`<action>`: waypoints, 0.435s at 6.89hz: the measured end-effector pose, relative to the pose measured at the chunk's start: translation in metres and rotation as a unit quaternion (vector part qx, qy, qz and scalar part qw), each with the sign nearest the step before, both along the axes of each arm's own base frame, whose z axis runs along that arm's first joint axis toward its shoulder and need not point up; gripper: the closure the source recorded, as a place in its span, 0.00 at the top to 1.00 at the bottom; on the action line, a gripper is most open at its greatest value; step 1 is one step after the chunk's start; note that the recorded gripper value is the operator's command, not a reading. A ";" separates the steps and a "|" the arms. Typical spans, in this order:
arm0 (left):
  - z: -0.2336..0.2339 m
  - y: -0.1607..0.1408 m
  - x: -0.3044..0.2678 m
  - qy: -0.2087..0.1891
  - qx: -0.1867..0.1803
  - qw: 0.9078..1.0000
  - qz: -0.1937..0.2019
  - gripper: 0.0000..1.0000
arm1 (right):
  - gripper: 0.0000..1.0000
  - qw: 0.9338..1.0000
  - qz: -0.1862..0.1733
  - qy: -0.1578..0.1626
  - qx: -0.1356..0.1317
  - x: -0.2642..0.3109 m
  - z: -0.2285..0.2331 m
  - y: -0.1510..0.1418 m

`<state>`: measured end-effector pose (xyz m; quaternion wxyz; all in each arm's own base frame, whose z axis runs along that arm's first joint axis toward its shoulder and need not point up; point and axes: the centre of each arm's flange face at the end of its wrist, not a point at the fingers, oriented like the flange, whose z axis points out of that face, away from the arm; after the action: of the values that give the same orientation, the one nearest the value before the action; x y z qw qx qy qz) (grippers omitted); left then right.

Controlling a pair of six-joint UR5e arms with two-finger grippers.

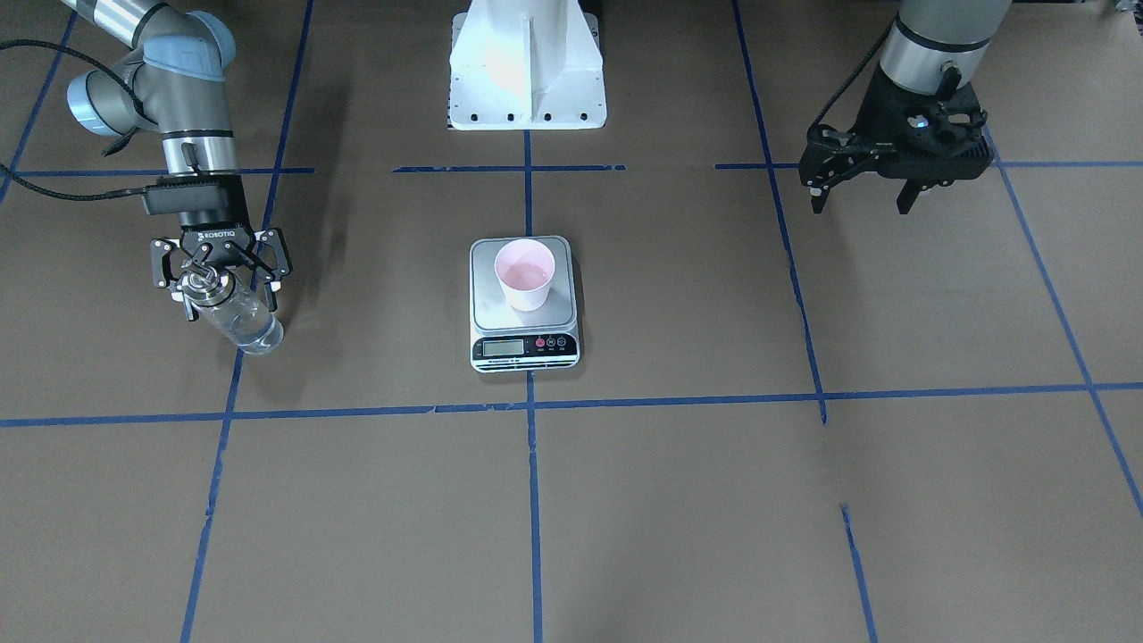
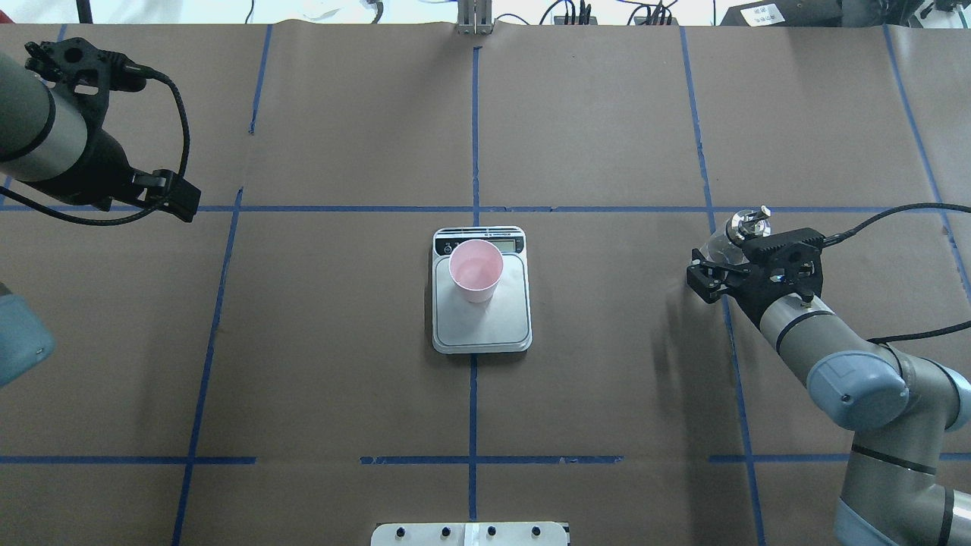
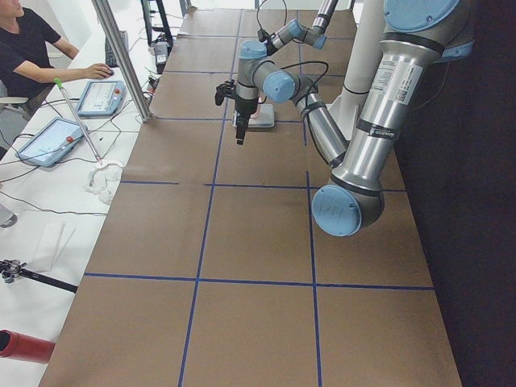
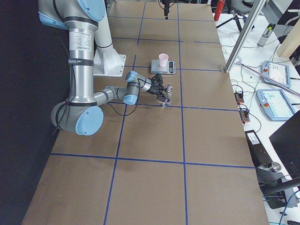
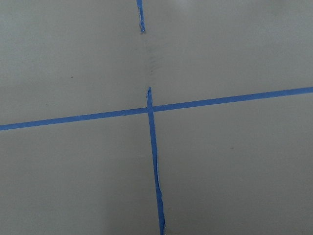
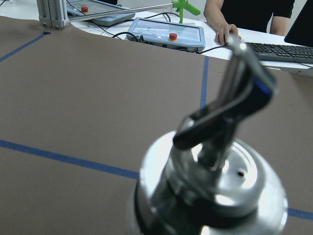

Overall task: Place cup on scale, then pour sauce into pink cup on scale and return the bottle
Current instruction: 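Close the right gripper on the glass sauce bottle and lift it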

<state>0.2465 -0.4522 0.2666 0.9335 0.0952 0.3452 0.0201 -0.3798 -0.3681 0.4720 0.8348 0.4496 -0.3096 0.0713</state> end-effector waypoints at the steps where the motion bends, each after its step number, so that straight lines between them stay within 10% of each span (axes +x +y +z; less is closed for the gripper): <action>1: -0.001 0.000 0.000 0.001 0.000 1.000 -0.001 1.00 | 0.98 1.000 0.002 0.001 -0.001 -0.001 0.002 -0.002; 2: -0.001 0.000 -0.001 0.001 0.001 1.000 -0.001 1.00 | 0.92 1.000 0.003 0.001 -0.002 -0.001 0.003 -0.003; 3: -0.002 0.000 -0.002 0.002 0.002 1.000 -0.001 1.00 | 0.57 1.000 0.004 0.000 -0.002 -0.001 0.002 -0.004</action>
<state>0.2445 -0.4520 0.2647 0.9328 0.0971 0.3466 0.0191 -0.3807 -0.3720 0.4742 0.8354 0.4489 -0.3080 0.0753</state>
